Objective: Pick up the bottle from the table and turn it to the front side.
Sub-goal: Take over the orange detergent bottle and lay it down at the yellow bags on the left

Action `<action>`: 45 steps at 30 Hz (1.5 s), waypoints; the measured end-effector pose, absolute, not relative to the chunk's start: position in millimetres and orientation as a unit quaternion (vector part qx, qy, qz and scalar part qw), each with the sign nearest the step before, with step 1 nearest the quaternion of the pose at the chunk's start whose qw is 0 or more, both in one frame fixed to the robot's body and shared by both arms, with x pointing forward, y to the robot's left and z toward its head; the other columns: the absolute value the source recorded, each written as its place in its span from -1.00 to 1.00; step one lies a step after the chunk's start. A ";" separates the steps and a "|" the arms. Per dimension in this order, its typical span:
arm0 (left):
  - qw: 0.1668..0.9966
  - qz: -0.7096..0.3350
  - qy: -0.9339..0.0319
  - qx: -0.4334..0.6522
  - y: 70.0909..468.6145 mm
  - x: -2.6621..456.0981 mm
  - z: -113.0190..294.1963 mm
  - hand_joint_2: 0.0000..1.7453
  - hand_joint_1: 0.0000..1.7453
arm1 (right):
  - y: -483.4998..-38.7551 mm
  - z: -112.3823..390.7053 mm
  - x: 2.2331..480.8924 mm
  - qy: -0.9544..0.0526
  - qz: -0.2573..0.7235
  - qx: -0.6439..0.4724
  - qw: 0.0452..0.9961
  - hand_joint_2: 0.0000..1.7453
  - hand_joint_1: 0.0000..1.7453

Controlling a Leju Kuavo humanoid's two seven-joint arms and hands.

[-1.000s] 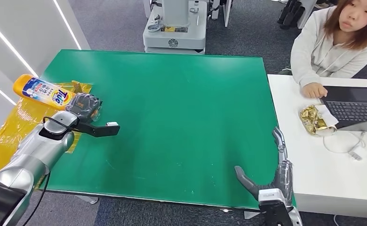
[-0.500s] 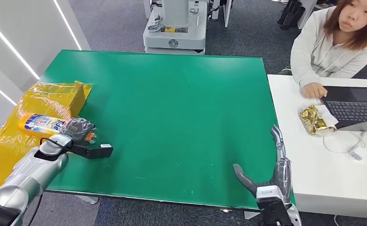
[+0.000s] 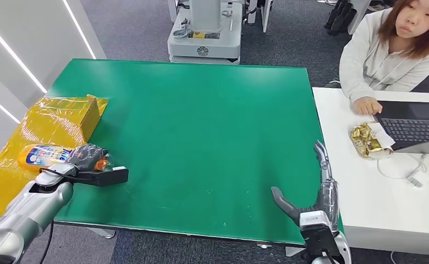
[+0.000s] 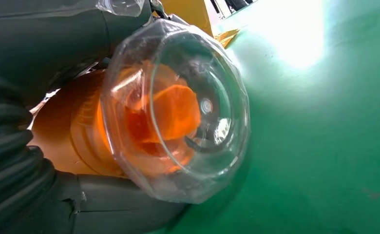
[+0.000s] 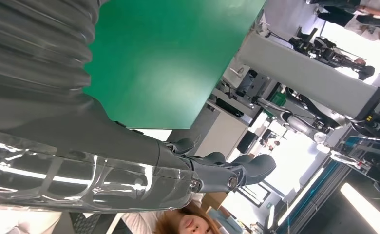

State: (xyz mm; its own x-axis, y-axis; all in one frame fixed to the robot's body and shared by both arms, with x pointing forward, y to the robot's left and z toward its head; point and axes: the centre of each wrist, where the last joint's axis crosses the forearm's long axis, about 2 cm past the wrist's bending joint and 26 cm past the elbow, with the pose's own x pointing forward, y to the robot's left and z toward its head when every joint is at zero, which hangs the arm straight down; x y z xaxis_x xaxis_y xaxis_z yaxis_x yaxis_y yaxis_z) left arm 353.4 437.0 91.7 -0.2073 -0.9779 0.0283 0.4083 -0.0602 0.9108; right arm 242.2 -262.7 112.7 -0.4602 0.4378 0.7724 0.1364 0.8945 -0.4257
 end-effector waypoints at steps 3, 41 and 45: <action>0.536 -0.645 -0.435 0.329 436.5 352.2 91.4 1.00 1.00 | -263.1 112.1 244.6 -0.840 0.154 -0.170 0.491 1.00 -1.00; 0.617 -0.393 -0.667 0.140 410.9 329.7 78.8 1.00 -1.00 | -242.9 101.1 275.3 -0.843 0.154 -0.134 0.498 1.00 -1.00; 0.611 -0.367 -0.689 0.129 407.9 328.8 80.1 1.00 -1.00 | -242.4 98.0 275.5 -0.841 0.156 -0.132 0.502 1.00 -1.00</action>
State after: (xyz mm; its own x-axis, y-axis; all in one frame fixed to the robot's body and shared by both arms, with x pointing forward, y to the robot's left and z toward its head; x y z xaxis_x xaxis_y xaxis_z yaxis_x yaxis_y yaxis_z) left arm 328.8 407.9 80.1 -0.2203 -0.6262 0.7479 0.2709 0.6973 0.6636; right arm 275.5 -242.4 98.0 -0.4617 0.3779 0.8025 0.0648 0.9167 -0.3943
